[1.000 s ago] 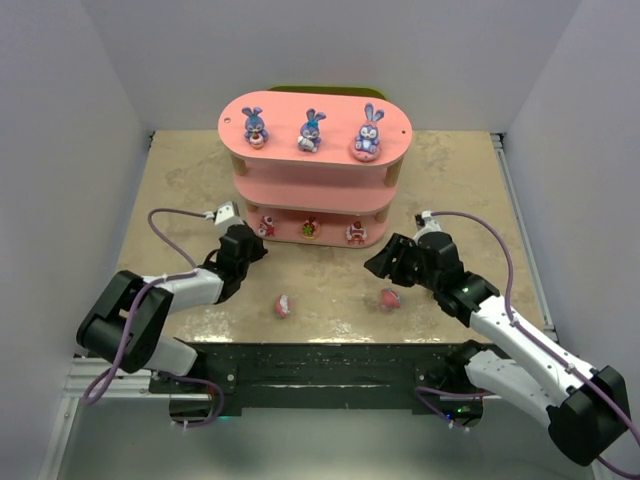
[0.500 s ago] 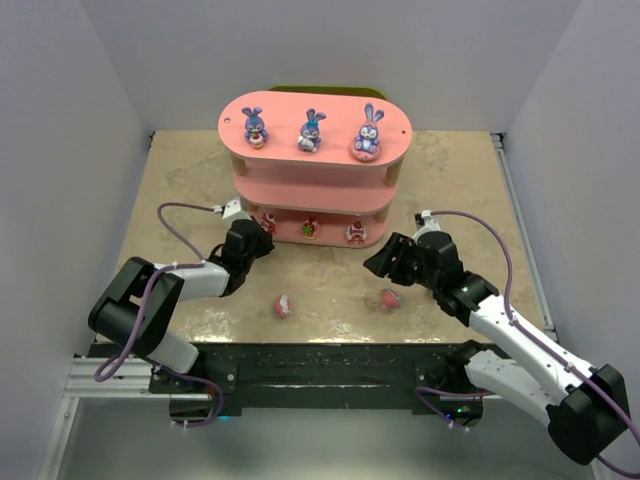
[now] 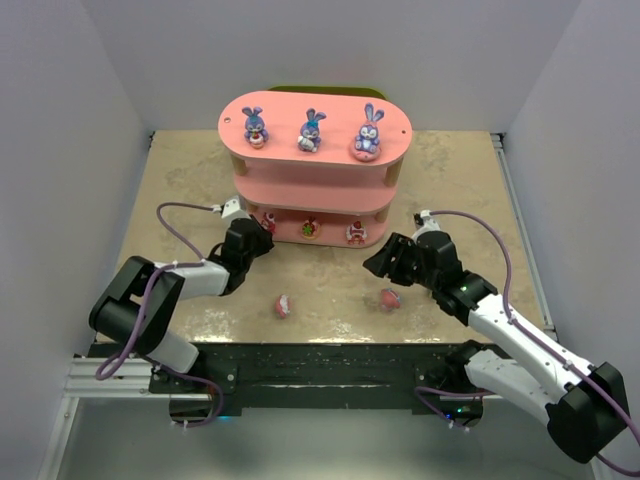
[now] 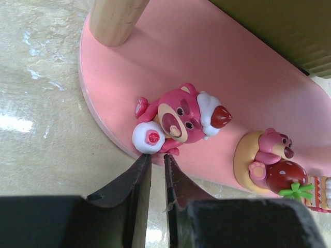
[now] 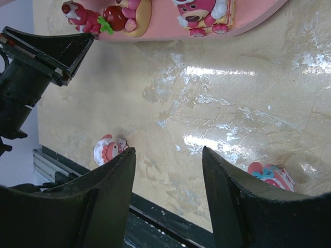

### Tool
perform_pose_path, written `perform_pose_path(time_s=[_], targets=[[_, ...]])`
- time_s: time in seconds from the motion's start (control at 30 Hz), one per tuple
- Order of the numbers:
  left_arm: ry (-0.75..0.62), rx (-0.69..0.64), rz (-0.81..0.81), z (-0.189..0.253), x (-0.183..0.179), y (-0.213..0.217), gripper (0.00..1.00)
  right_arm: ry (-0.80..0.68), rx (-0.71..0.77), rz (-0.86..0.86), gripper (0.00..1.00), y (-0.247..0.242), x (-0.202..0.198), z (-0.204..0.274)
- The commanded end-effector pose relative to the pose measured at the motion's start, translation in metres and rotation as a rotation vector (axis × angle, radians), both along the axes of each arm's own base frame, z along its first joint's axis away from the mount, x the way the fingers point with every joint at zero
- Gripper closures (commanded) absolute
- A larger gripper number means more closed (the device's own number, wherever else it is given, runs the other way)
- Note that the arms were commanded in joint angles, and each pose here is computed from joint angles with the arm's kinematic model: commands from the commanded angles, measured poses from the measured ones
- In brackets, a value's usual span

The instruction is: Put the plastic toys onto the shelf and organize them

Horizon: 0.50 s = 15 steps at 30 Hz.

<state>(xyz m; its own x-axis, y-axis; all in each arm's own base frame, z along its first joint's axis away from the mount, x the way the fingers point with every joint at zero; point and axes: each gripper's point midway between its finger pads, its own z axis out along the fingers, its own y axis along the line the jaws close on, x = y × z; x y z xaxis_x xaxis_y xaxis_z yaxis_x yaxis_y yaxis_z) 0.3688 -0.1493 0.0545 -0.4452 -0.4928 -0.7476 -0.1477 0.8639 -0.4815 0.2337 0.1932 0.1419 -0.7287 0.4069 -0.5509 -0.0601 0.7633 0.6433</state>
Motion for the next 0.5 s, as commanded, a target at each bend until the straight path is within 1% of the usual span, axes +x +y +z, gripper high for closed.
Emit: perform_pose_path(time_s=[0.0,0.23,0.4,0.47], targets=[[-0.073,-0.042,-0.020,0.026,0.004,-0.005,0.78,-0.023,0.010,0.016,0.42,0.002,0.001,0.004],[-0.079,-0.090,-0.034,0.036,-0.018,-0.002,0.75,-0.018,-0.016,0.113,0.41,0.009,-0.006,-0.007],[-0.063,-0.096,-0.035,0.037,-0.034,0.004,0.73,-0.042,-0.025,0.185,0.41,0.015,-0.010,-0.010],[-0.087,-0.107,-0.037,0.049,-0.040,0.006,0.72,-0.049,-0.027,0.192,0.41,0.016,-0.010,-0.011]])
